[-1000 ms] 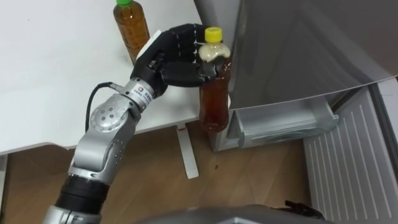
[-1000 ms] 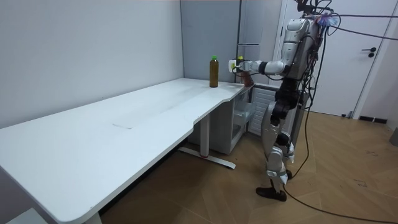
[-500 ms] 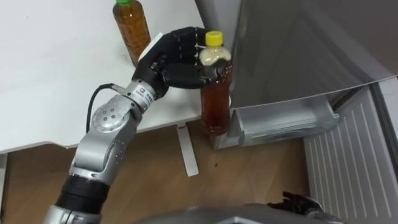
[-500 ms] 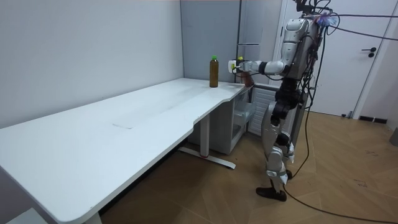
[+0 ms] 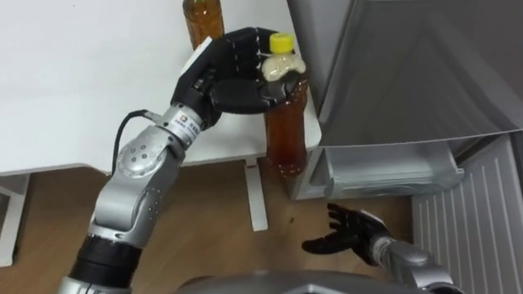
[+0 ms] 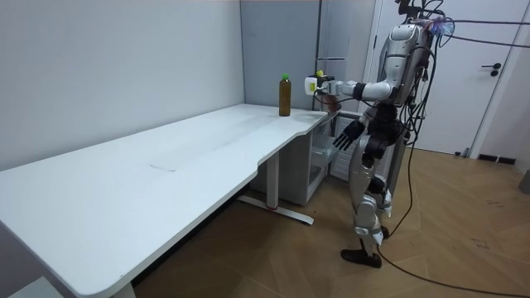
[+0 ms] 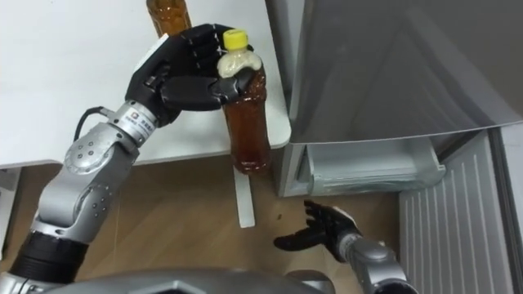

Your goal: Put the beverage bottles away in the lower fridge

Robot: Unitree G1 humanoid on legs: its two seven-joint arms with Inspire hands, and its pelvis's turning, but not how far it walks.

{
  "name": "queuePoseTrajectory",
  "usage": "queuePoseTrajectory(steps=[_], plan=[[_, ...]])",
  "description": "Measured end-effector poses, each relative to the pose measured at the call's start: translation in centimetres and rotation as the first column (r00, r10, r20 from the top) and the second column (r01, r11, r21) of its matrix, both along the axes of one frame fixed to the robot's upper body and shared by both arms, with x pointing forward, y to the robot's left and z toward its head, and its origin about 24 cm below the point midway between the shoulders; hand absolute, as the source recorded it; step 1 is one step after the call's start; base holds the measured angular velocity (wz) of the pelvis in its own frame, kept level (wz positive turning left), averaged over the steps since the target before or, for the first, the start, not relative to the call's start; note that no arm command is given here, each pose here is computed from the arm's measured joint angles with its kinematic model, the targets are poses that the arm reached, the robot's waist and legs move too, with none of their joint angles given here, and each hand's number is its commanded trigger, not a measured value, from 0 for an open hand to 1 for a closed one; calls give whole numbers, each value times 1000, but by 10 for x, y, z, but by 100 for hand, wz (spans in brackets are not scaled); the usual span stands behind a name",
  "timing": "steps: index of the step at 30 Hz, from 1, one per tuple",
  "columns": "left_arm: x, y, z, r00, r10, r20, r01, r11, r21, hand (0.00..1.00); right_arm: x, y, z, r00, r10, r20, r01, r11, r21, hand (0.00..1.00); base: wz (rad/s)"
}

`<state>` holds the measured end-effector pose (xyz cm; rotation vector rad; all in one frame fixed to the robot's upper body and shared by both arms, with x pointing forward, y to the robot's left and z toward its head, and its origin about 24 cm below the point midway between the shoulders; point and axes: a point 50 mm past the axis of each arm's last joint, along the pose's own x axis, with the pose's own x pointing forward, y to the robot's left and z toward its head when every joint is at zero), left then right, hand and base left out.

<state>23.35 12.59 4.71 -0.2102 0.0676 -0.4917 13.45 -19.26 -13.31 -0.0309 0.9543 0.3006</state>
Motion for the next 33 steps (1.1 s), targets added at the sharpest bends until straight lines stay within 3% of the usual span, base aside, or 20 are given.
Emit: queuePoseTrajectory(steps=[15,19,33], plan=[[-16,5,-14,997,-55,-57,55,998,-1,100,34,36,39,944,248,217,-278,953,123,0,7],[-24,7,-23,993,-62,-105,56,997,-53,100,41,43,51,914,297,275,-349,923,160,0,4],[-28,13,-30,987,-77,-138,69,996,-62,100,34,31,68,849,453,273,-510,837,197,0,0]])
